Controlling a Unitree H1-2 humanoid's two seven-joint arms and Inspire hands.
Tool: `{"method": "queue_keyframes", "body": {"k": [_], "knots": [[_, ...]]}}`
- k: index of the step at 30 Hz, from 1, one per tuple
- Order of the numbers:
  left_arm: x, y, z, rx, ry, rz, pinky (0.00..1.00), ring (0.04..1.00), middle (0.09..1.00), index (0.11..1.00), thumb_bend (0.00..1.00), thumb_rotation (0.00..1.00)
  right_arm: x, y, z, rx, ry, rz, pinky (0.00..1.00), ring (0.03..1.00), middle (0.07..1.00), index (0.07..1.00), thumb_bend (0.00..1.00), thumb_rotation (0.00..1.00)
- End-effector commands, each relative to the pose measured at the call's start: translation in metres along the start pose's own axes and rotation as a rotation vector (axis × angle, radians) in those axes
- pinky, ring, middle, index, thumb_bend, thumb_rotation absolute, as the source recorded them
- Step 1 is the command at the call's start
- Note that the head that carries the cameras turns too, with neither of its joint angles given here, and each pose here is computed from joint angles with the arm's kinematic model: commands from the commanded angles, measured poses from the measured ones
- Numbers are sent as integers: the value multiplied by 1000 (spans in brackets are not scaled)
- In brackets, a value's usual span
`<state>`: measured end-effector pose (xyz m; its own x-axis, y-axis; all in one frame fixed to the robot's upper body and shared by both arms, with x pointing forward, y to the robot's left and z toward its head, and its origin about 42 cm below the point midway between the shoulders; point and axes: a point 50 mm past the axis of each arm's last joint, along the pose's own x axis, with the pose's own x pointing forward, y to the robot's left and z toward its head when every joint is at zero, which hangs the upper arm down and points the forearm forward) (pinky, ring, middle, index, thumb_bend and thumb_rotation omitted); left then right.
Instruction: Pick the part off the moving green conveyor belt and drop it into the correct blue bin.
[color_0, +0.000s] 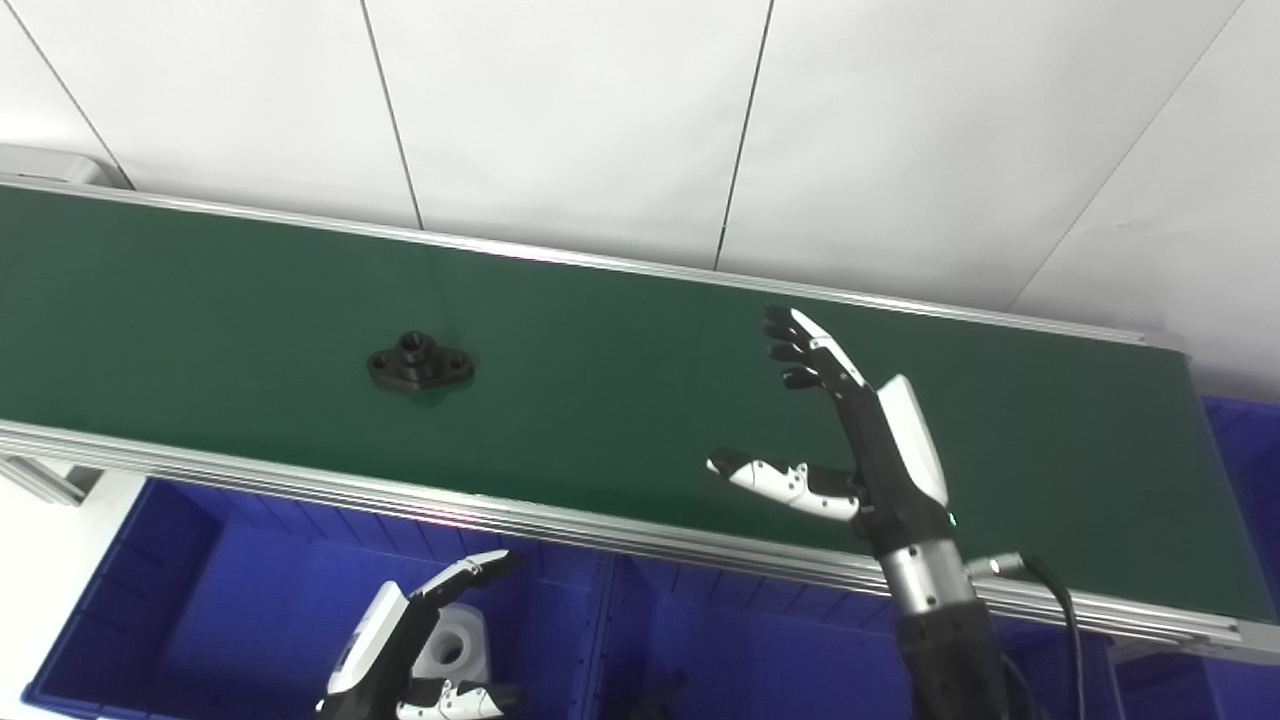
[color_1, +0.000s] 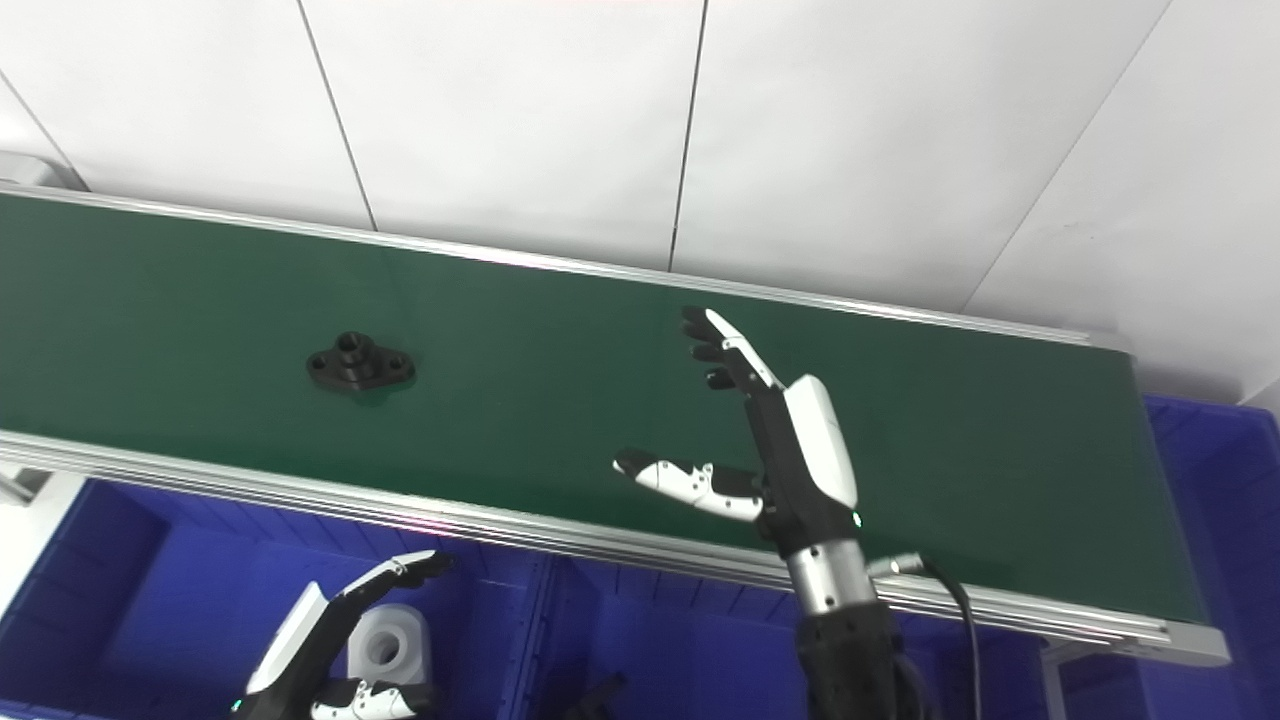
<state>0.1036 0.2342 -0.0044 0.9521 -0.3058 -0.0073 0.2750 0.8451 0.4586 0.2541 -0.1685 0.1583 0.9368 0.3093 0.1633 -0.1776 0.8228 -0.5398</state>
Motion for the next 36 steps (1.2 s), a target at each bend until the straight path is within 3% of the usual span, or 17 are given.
{"method": "queue_keyframes", "body": {"k": [1,7,15,36], "knots": [[13,2,5,-12,-60,19,734,771,795,770,780,688,10,-7,8,-14,-36,-16,711,799,849,894,714,463],[15,0,2,-18,-41,12,713,756,782,762,850,678,17,-1,7,-35,-43,2,687,788,840,894,714,497],[16,2,-1,9,-54,17,707,756,785,764,832,660,27,13,10,-2,-42,34,699,806,865,901,722,465],[22,0,-9,45,-70,43,700,748,776,752,831,638,113,35,27,-137,-47,137,716,819,849,897,766,443]]}}
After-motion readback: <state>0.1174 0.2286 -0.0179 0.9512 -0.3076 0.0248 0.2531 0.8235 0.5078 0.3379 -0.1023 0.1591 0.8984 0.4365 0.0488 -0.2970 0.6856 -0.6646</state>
